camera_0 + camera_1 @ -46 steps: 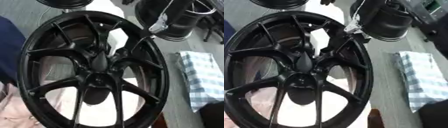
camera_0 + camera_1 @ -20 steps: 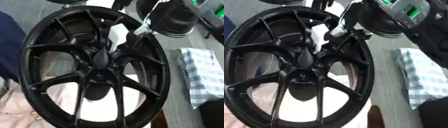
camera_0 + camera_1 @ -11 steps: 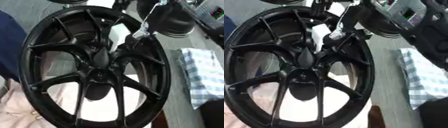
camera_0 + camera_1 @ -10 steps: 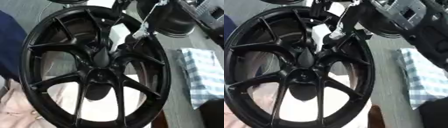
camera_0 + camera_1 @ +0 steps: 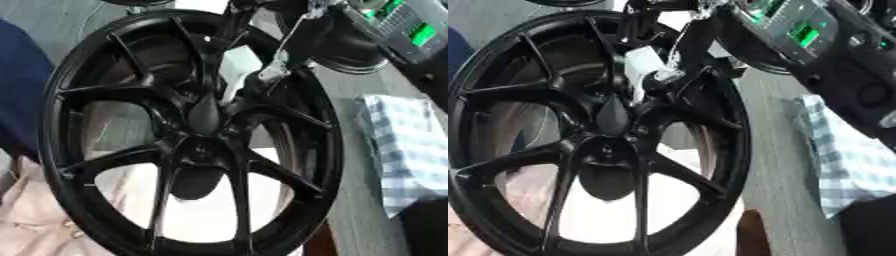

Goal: Pull the pin out of the wheel hub.

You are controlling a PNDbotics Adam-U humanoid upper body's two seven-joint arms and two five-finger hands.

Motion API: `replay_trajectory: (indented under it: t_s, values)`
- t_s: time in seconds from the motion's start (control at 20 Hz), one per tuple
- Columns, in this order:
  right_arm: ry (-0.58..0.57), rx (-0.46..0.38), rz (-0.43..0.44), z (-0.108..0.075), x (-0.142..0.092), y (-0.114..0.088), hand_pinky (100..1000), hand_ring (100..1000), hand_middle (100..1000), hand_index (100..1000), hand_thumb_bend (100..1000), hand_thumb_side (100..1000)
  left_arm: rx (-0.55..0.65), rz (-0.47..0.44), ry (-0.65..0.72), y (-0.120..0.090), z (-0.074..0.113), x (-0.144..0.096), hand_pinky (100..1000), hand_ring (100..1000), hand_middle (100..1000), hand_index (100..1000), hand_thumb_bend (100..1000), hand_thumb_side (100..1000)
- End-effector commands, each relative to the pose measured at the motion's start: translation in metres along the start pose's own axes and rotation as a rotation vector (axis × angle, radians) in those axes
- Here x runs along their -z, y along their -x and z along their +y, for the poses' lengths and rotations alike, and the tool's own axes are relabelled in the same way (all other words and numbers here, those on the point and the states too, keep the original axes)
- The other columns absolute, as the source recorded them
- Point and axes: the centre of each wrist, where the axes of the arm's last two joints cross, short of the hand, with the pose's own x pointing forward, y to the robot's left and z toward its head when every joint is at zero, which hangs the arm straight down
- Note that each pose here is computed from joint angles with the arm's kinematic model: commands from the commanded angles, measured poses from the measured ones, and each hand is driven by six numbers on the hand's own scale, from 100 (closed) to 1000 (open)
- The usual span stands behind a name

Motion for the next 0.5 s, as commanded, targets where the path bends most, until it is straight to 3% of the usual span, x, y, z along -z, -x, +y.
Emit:
replay_trajectory:
  t_s: [0.05, 0.5]
  values:
    - [0.017, -0.016, 0.023, -0.0062, -0.0060, 0.0029, 815, 772, 694, 775, 530, 297, 0.005, -0.028, 0.005, -0.0081, 0.0010, 0.0044, 598, 565, 491, 687, 100, 905]
    - [0.019, 0.009, 0.034, 0.0002, -0.0068, 0.0102, 802, 757, 658, 743, 512, 273, 0.003, -0.031, 0.010, -0.0093, -0.0006, 0.0051, 598, 565, 491, 687, 100, 906]
